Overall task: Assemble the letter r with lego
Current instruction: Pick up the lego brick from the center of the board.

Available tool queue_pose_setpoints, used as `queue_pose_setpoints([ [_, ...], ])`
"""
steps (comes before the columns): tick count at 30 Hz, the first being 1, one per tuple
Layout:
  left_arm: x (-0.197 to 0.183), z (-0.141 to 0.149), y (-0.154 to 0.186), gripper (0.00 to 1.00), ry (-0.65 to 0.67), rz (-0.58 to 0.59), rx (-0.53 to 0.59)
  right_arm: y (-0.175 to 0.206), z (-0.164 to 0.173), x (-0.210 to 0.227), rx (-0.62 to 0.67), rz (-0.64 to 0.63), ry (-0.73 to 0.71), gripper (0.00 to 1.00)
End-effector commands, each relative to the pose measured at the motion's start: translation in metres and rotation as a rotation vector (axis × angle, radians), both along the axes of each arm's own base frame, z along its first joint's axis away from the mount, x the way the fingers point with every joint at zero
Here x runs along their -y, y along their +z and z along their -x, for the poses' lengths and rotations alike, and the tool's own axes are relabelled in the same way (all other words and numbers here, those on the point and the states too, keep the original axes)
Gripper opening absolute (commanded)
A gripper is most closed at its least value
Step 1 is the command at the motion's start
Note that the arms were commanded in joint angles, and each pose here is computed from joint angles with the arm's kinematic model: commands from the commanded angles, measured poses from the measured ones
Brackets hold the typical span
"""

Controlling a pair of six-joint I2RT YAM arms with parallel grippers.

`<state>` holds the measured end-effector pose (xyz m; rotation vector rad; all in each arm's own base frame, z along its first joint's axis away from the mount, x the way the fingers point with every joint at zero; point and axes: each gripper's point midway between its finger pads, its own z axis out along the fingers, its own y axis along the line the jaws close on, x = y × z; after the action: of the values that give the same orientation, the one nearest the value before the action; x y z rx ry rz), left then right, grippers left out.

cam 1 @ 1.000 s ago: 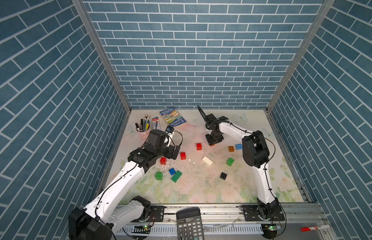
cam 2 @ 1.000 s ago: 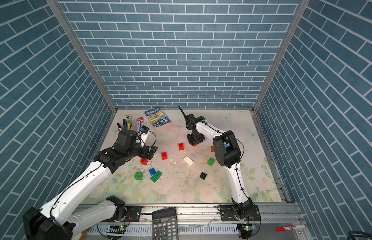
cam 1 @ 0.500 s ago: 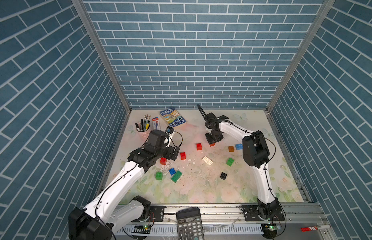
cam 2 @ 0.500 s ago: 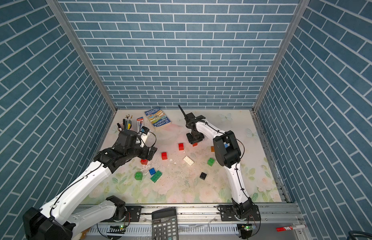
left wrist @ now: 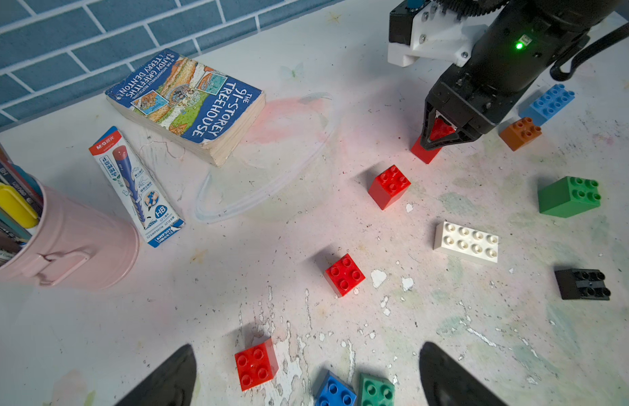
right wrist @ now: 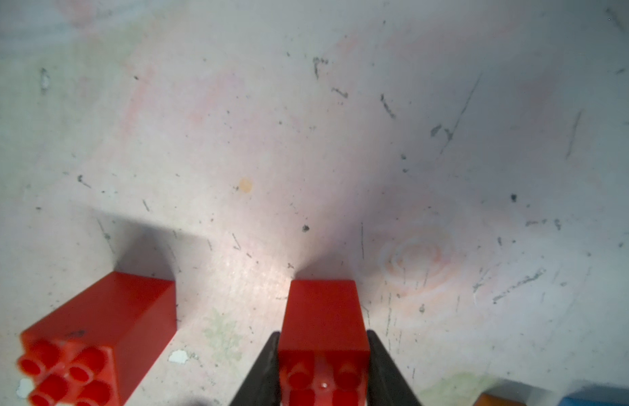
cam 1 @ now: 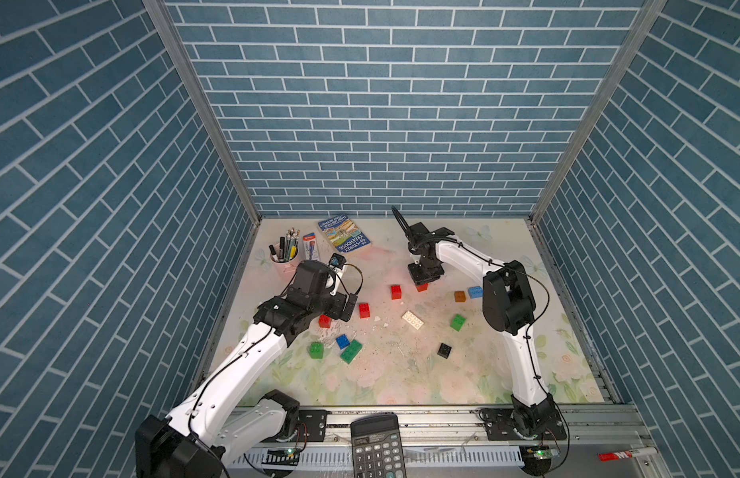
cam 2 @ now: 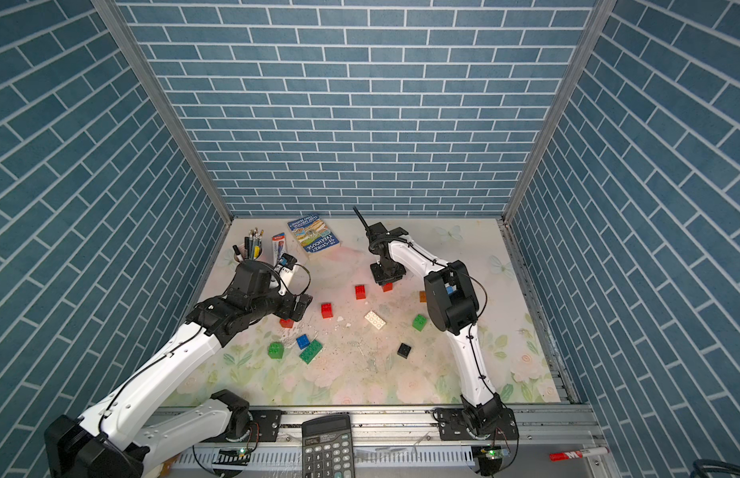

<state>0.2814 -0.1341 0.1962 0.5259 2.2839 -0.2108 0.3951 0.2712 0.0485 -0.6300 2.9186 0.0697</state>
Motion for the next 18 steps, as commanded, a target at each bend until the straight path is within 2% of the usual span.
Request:
queue_pose_setpoints([
  [1,-0.001,0.005,-0.003,0.99,0.004,0.019,-0.015,0.010,0.005,0.002,0.004,0.014,-0.028,0.42],
  [11,0.000,0.007,0.002,1.00,0.000,0.038,-0.006,0.001,0.006,0.001,0.003,0.027,-0.063,0.44],
  [15,-0.003,0.010,0.005,1.00,0.005,0.039,0.003,0.001,0.005,0.004,0.020,0.033,-0.085,0.50],
  [18,-0.004,0.012,0.006,1.00,0.004,0.041,0.007,0.000,0.005,0.003,0.021,0.028,-0.089,0.50],
])
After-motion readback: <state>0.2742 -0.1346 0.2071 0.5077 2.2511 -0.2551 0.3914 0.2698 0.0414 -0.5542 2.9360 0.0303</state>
